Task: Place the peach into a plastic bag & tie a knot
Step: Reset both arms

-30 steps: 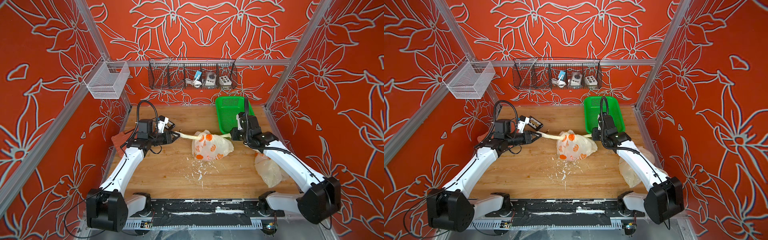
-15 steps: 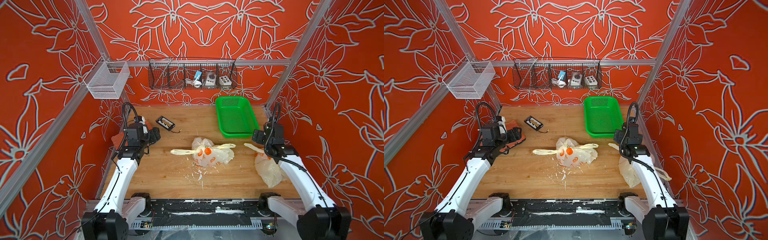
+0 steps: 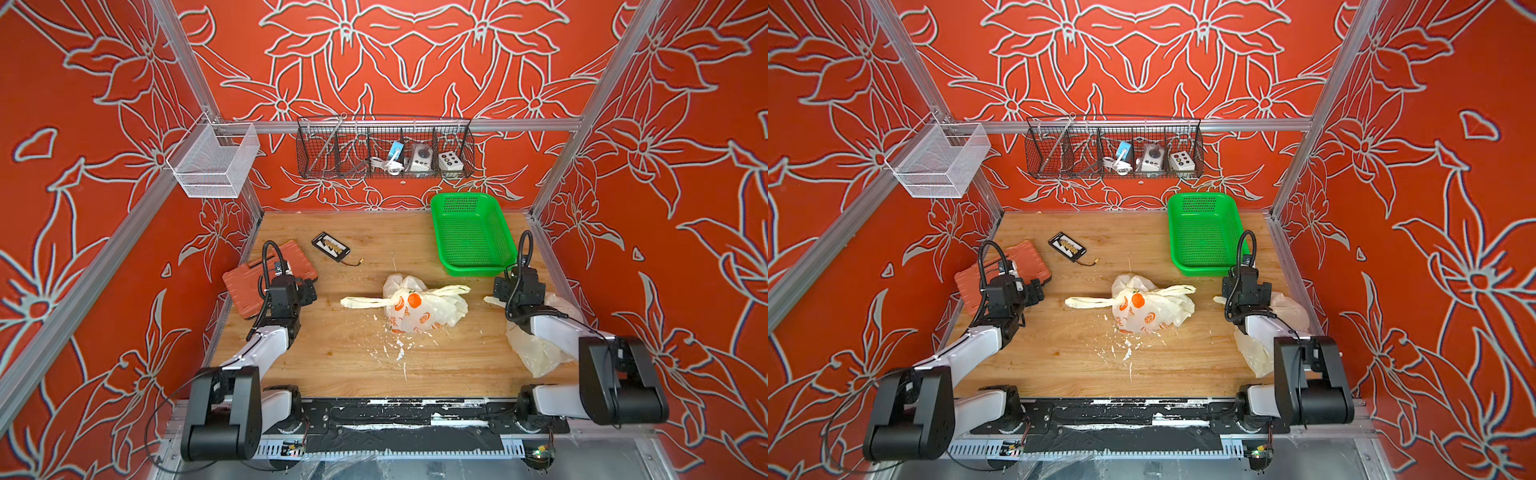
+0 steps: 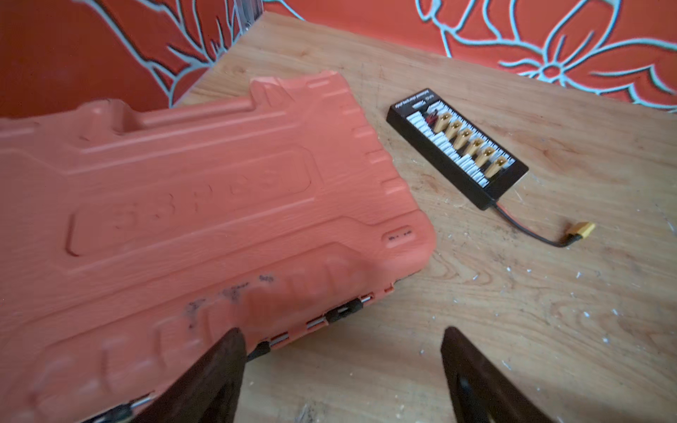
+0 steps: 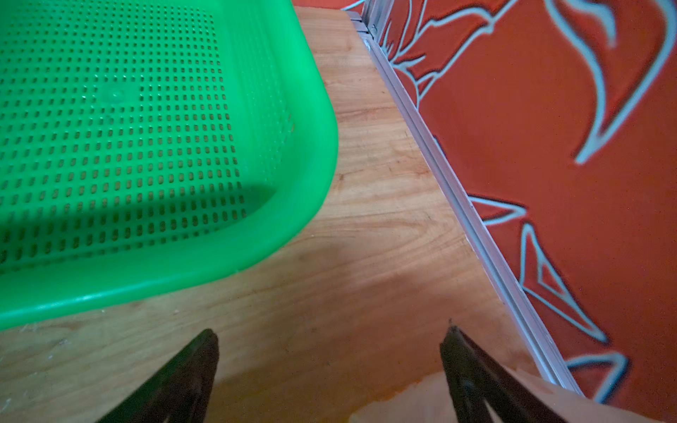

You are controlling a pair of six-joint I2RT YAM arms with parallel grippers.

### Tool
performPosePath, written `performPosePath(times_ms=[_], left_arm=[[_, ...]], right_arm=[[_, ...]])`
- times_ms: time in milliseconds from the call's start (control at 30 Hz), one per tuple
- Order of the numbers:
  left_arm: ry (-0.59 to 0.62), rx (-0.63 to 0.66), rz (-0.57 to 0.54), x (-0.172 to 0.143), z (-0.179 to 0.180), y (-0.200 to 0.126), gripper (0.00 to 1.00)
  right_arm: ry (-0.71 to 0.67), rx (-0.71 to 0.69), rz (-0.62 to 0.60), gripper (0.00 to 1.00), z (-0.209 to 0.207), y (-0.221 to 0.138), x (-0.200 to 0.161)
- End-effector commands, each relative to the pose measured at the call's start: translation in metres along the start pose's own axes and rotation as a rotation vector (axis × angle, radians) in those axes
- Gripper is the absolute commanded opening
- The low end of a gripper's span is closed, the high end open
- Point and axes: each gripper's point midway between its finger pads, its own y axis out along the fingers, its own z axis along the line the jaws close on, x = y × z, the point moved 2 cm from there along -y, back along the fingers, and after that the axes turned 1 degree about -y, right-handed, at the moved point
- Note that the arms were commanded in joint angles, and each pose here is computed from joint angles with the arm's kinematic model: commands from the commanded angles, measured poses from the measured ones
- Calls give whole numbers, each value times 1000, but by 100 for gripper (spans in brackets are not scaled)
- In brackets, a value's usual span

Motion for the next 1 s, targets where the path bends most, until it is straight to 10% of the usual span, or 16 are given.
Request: performPosePath(times_ms=[0, 100, 967], left_arm=[[60, -231, -79, 5, -33, 11, 82], [91, -271, -52, 2, -41, 13, 98], [138, -183, -105, -9, -40, 13, 99]], right_arm=[[-18, 63, -120, 97, 12, 4, 16], [-49, 136, -127, 97, 22, 2, 15], [-28, 214, -239, 97, 26, -9, 3]])
